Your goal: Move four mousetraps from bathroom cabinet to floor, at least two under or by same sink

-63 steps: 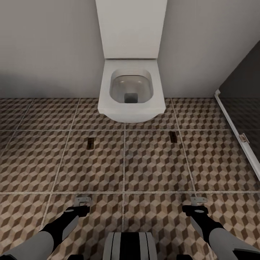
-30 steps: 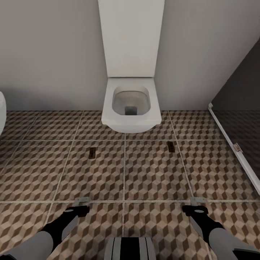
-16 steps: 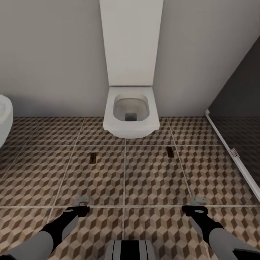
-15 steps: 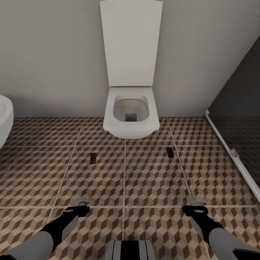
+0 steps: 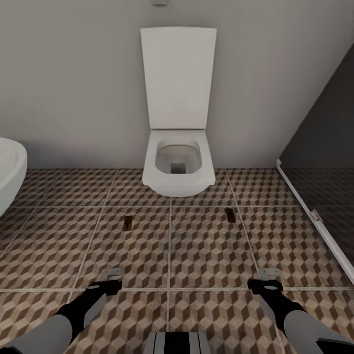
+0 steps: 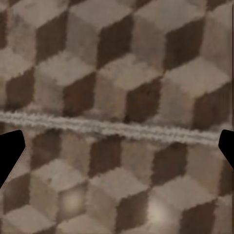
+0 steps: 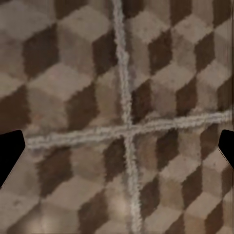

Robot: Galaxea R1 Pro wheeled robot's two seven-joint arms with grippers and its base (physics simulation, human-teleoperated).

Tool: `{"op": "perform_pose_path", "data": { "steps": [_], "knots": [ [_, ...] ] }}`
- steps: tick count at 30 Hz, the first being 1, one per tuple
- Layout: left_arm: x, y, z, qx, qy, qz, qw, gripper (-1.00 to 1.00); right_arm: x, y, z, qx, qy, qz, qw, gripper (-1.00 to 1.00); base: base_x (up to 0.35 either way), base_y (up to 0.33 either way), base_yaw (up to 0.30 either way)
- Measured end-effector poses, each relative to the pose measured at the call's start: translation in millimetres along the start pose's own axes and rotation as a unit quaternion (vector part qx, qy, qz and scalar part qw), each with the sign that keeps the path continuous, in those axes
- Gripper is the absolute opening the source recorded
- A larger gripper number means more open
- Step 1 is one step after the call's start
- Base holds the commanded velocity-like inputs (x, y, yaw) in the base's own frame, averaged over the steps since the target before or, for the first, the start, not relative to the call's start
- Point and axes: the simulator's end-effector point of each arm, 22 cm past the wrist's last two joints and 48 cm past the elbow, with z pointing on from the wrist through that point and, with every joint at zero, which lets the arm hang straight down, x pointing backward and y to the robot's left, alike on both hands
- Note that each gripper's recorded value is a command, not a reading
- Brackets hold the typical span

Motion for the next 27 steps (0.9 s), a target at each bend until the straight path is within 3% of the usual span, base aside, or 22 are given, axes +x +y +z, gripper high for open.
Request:
{"op": "perform_pose_path", "data": {
  "steps": [27],
  "knots": [
    [-54.3, 4.0, -37.5, 0.002, -0.055, -0.009, 0.9984, 1.0, -54.2, -14.9, -34.2, 0.003, -0.052, 0.019, 0.9985, 1.0, 0.0, 0.0, 0.0]
  ]
}}
